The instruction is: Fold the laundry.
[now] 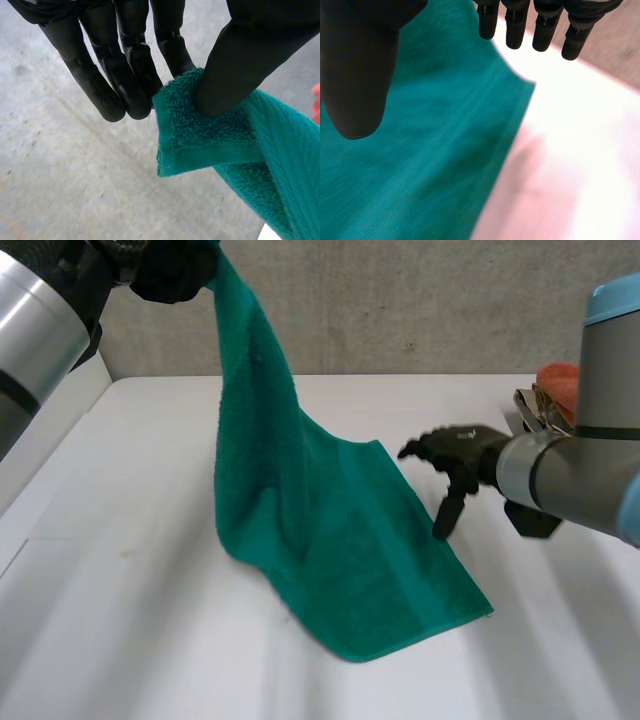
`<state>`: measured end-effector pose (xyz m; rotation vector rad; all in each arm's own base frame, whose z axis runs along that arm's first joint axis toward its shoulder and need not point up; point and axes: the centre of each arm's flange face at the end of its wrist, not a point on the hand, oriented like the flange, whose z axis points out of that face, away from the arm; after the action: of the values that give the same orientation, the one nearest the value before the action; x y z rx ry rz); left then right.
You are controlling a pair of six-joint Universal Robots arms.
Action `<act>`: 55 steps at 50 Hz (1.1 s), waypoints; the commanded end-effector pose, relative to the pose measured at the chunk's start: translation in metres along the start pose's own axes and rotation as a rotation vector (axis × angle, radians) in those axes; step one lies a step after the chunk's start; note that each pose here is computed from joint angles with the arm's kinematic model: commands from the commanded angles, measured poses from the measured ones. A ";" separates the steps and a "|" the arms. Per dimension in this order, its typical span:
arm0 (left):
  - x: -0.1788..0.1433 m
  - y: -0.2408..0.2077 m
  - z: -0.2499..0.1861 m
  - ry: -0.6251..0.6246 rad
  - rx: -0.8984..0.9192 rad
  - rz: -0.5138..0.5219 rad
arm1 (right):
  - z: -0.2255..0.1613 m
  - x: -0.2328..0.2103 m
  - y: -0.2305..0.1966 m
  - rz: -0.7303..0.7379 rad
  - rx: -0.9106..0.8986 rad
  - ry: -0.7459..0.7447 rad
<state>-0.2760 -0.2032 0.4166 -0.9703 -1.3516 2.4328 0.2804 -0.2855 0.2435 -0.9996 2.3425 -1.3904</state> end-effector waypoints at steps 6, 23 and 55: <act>0.026 -0.037 -0.041 0.120 0.113 -0.016 | 0.101 -0.031 0.000 -0.075 0.330 -0.041; -0.003 -0.005 -0.036 0.012 0.077 -0.011 | 0.142 0.036 -0.050 -0.059 0.575 0.355; 0.033 0.264 -0.043 0.020 -0.604 -0.055 | 0.049 0.042 0.077 -0.056 0.175 0.249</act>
<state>-0.2358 -0.3231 0.2541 -0.8631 -1.9645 2.1937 0.2480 -0.3409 0.2352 -0.8262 2.1634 -2.0443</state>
